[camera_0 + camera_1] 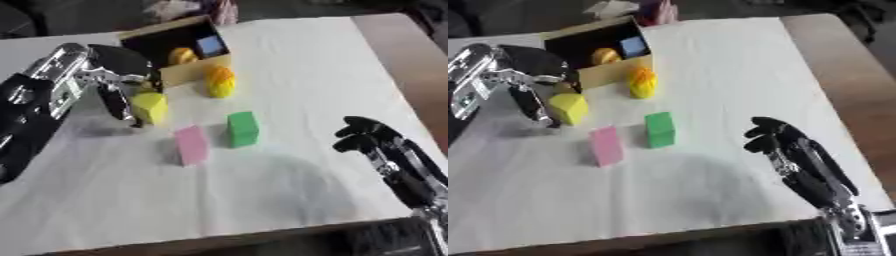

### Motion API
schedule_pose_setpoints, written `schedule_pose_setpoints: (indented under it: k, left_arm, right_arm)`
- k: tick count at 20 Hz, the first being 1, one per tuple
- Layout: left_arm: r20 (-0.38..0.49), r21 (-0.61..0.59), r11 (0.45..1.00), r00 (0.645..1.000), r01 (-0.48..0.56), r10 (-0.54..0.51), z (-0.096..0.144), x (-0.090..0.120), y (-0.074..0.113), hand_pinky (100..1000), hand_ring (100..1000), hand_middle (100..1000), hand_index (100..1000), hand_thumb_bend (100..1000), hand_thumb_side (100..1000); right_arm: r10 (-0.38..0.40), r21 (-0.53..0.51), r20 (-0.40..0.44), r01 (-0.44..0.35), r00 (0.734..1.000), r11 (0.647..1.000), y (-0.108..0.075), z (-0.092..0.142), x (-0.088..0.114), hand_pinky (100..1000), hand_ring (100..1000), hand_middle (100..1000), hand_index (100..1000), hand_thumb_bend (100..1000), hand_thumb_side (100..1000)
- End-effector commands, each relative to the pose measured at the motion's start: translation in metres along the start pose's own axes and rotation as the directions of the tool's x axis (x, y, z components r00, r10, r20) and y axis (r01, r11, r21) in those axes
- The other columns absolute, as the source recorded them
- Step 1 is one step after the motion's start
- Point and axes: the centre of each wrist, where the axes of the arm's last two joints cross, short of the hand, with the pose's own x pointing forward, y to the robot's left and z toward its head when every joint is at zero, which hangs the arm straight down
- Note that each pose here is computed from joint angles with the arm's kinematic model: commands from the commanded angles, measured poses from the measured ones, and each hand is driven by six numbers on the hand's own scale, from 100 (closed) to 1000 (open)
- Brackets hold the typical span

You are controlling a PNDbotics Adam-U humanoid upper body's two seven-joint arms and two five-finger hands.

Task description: Pick up objects on the table and place them in the box.

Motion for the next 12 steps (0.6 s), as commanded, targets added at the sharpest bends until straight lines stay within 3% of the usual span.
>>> schedule_pose_setpoints:
  k: [1, 8, 12]
  left_arm:
    - [0.009, 0.050, 0.998, 0.999, 0.042, -0.042, 0.018, -0.007, 0.015, 783, 740, 497, 620, 356, 299]
    - [-0.025, 0.233, 0.972, 0.999, 0.041, -0.036, 0.056, -0.011, 0.046, 779, 723, 466, 587, 316, 270]
    - [-0.123, 0.328, 0.945, 0.991, -0.009, 0.052, 0.073, -0.031, 0.058, 772, 723, 471, 599, 327, 248]
  right_arm:
    - [0.027, -0.007, 0.018, -0.027, 0.999, 1.000, -0.006, -0.001, 0.007, 694, 658, 680, 866, 100, 684]
    - [0.033, -0.011, 0.008, -0.033, 0.999, 0.999, -0.007, 0.001, 0.006, 694, 657, 680, 866, 100, 684]
    - [0.031, -0.011, 0.004, -0.031, 1.000, 0.999, -0.007, 0.002, 0.005, 694, 657, 680, 866, 100, 686]
